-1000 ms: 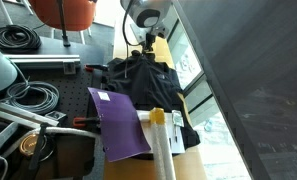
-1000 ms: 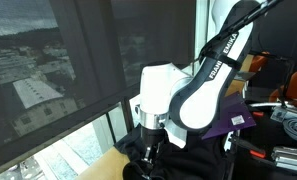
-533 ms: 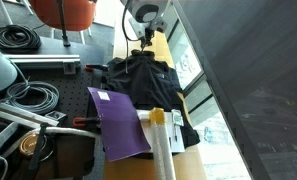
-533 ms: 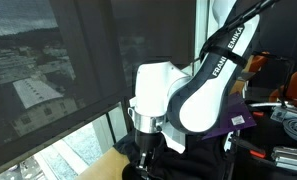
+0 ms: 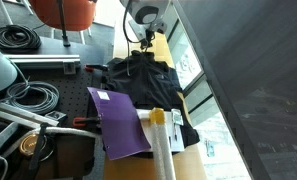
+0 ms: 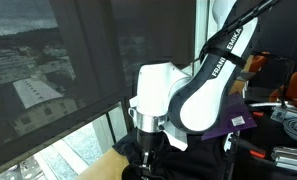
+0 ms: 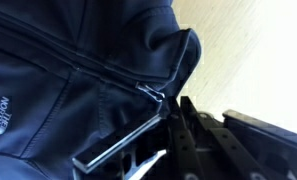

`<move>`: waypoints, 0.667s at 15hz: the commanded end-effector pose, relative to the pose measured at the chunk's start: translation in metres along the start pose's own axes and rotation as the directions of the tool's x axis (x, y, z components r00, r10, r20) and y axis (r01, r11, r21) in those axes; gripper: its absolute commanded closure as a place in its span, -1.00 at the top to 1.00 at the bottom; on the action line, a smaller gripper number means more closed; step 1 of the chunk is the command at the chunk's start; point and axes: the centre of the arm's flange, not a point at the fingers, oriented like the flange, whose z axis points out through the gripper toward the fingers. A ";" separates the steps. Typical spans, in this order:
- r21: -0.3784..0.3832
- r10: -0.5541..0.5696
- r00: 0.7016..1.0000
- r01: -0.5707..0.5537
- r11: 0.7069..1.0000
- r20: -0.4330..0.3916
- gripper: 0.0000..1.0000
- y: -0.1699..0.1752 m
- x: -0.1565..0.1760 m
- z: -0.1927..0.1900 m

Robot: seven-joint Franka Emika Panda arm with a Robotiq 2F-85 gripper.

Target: Pull the zipper of the black vest upwards

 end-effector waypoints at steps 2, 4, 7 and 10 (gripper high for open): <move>-0.005 0.002 1.000 -0.002 1.000 -0.018 -0.96 0.025 -0.011 -0.011; -0.008 0.010 1.000 -0.010 1.000 -0.016 -0.96 0.036 -0.014 -0.011; -0.013 0.021 1.000 -0.021 1.000 -0.011 -0.96 0.048 -0.018 -0.009; -0.023 0.025 1.000 -0.025 0.999 0.006 -0.34 0.056 -0.023 -0.006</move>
